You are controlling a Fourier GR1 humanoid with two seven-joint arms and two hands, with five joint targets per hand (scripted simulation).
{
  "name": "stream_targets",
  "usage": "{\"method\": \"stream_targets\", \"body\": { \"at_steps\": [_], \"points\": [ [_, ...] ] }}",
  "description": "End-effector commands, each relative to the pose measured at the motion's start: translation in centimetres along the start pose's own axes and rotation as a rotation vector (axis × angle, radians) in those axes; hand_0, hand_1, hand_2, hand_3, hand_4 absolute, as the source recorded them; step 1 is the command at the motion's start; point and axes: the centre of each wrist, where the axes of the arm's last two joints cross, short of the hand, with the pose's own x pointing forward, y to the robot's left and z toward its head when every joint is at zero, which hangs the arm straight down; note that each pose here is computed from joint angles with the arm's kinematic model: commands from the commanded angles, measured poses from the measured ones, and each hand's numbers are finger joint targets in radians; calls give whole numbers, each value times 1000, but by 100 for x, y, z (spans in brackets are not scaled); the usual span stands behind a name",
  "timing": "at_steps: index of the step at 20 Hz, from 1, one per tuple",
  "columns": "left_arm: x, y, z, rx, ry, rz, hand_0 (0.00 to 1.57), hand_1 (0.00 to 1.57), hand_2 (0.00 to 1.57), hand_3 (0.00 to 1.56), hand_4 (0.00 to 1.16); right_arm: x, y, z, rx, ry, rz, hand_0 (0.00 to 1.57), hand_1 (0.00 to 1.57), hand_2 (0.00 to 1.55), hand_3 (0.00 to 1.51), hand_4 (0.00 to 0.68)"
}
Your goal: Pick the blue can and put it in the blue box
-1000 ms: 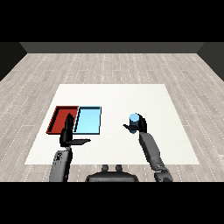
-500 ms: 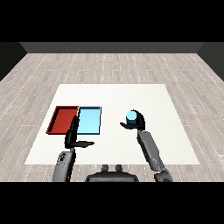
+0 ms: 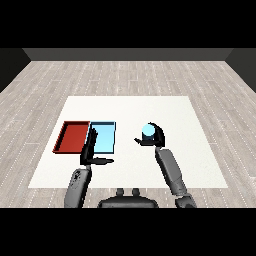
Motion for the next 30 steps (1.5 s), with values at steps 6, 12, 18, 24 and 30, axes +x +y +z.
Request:
{"method": "stream_targets", "body": {
  "at_steps": [6,12,18,24,30],
  "points": [
    [104,-62,-289,-60,18,65,0,0,0,0,0,-55,17,56,35,-31,-14,1459,1459,1464,1369,566],
    [52,-469,-201,-109,22,129,0,0,0,0,0,306,25,-82,33,-36,-2,1450,1450,1469,1383,550],
    [6,-809,-363,-128,-4,94,0,0,0,0,0,265,115,143,68,-78,-6,1447,1447,1472,1389,576],
    [-169,-659,-481,-142,57,122,0,0,0,0,0,344,654,-33,110,-59,-42,1450,1450,1464,1374,550],
    [-167,-1000,-420,-128,88,100,0,0,0,0,0,293,574,-127,116,-63,-60,1433,1433,1463,1370,559]
  ]
}}
